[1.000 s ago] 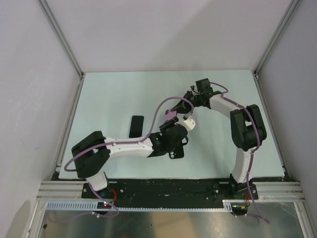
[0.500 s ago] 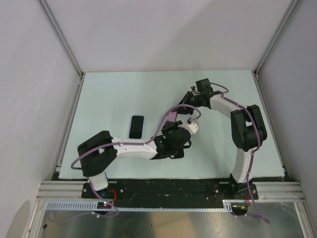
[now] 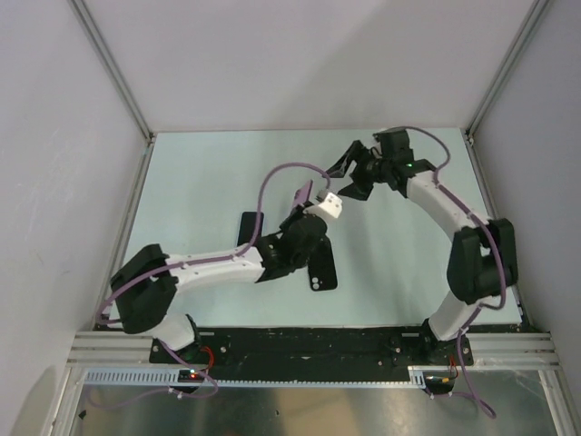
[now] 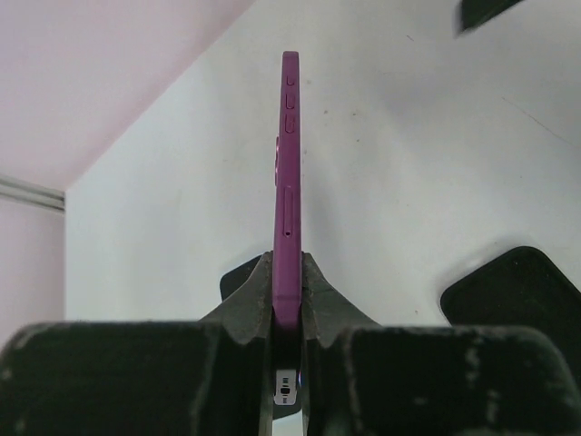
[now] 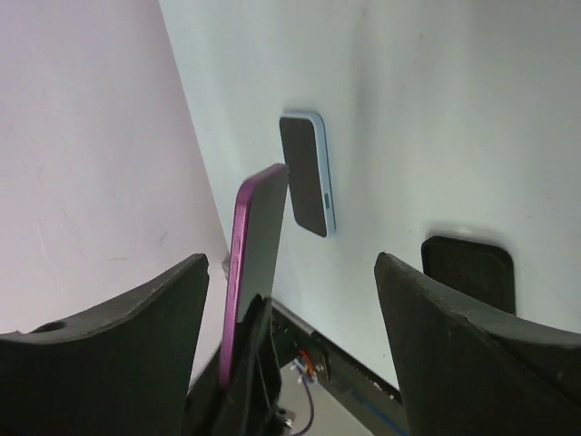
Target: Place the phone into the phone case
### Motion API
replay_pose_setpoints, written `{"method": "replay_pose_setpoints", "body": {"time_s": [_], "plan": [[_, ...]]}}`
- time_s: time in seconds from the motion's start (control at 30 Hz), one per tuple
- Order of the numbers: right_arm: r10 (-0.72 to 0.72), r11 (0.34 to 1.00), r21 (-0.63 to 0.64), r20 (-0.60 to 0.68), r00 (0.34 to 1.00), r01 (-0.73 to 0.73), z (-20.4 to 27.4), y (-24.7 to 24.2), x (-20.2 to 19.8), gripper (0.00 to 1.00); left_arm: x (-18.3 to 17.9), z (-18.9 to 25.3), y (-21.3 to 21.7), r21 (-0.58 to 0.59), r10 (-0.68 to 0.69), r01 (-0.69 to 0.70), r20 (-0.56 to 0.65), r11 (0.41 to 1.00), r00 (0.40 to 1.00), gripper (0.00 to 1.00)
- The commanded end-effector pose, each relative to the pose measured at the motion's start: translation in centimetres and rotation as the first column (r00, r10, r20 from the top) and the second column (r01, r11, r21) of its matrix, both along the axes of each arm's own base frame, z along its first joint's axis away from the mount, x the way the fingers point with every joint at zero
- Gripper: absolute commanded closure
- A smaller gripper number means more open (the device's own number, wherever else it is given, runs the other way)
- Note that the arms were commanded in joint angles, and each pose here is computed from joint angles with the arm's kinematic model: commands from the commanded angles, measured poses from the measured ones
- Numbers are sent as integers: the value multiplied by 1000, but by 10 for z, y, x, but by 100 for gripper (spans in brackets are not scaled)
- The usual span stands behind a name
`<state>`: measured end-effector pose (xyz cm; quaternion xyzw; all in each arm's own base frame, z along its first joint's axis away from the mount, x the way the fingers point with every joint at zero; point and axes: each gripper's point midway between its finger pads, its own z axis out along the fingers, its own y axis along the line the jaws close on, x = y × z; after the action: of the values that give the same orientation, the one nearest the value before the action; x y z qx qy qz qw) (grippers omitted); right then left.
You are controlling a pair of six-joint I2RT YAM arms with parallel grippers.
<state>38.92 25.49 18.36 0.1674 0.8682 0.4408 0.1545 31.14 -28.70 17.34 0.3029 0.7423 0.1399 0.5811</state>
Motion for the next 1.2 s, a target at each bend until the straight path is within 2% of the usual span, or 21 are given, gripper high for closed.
{"method": "replay_pose_setpoints", "body": {"time_s": [0.0,0.1,0.2,0.37,0.5,0.6,0.83,1.03,1.1,1.17], "plan": [[-146,982,-91,202,968,167,47,-45,9,20,7,37,15,-271,38,-41,-17,962,999,100],[-194,962,-144,245,950,233,49,-65,-1,20,11,42,26,-340,46,-63,-58,938,997,100],[-194,943,-221,245,950,250,22,-73,-26,21,12,47,39,-419,66,-111,-120,901,991,100],[-120,894,-391,258,959,217,-31,-55,-82,30,8,62,61,-523,79,-187,-222,832,972,100],[-82,848,-494,231,970,189,-62,-41,-109,37,0,84,78,-617,48,-218,-279,756,959,100],[-41,824,-546,207,977,151,-81,-33,-119,40,-9,98,84,-662,14,-220,-301,716,953,100],[152,748,-663,172,973,0,-128,-12,-131,48,-27,114,85,-722,-89,-193,-334,664,938,100],[211,708,-705,159,965,-39,-151,-10,-126,53,-35,120,85,-742,-148,-172,-343,648,928,100],[234,703,-709,159,959,-54,-155,-8,-125,59,-37,120,85,-742,-157,-169,-348,649,924,100],[262,697,-713,157,952,-75,-160,-6,-124,70,-39,119,84,-743,-172,-164,-353,648,919,100]]}}
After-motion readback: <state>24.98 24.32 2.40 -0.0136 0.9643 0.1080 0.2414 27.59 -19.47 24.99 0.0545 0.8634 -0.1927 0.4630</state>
